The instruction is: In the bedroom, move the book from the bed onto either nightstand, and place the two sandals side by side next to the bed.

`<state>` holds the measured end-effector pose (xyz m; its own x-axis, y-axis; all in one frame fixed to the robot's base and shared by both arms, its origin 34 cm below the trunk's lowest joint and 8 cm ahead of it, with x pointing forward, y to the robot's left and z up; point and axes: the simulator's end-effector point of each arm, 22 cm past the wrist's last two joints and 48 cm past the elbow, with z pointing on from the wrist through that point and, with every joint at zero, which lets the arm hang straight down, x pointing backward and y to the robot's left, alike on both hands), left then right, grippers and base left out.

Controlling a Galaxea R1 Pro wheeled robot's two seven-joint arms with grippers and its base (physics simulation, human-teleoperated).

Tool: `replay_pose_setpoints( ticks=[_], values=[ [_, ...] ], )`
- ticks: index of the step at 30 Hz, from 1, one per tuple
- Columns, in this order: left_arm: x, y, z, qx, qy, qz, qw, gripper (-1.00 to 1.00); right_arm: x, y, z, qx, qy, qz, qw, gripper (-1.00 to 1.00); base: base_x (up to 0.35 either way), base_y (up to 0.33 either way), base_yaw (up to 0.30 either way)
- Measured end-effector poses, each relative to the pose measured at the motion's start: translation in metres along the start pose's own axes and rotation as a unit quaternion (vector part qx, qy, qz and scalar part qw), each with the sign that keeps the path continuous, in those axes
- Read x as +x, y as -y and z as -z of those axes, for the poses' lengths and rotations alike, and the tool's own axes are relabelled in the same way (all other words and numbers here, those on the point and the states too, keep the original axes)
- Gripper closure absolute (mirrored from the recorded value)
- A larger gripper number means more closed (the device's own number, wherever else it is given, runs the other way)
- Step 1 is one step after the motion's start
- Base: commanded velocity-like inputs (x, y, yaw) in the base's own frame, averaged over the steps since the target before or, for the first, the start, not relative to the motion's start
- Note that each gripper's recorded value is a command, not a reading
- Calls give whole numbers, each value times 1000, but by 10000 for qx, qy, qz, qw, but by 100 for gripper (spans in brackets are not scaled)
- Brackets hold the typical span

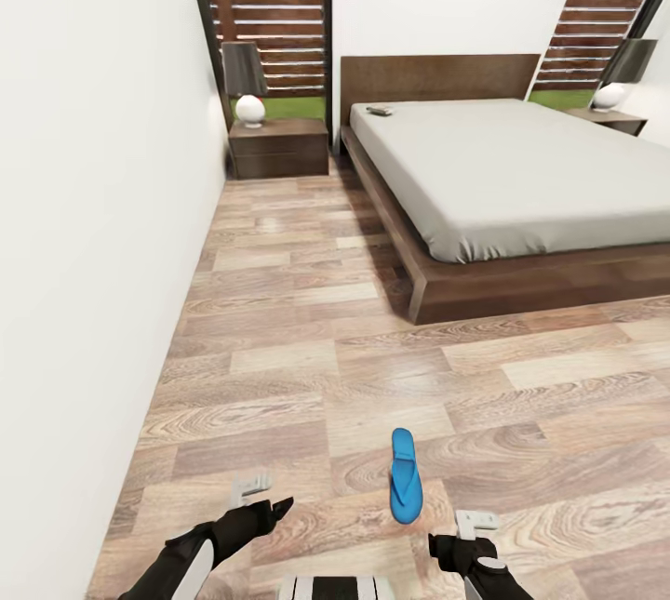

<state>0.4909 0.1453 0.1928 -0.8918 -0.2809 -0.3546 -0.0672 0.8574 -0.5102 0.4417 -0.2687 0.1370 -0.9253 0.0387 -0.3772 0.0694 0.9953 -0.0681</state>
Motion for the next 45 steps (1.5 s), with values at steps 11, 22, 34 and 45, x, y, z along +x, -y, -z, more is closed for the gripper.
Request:
replay_pose_setpoints(
  ticks=[11, 22, 34, 45],
  values=[
    [0, -3, 1, 1, 0, 21, 10000, -100, 2, 0, -1, 1, -22, -2, 10000, -100, 0, 0, 0],
    [-22, -40, 16, -205, 281, 316, 9989, -100, 2, -13, 0, -79, -21, -25, 10000, -100, 80, 0, 0],
    [-23, -40, 16, -200, 308, 342, 9987, -100, 1, -15, 0, -115, 14, 4, 9999, -100, 73, 0, 0],
    [-23, -39, 15, -205, 322, 327, 9987, -100, 0, -15, 0, -115, 30, 12, 9999, -100, 120, 0, 0]
  ],
)
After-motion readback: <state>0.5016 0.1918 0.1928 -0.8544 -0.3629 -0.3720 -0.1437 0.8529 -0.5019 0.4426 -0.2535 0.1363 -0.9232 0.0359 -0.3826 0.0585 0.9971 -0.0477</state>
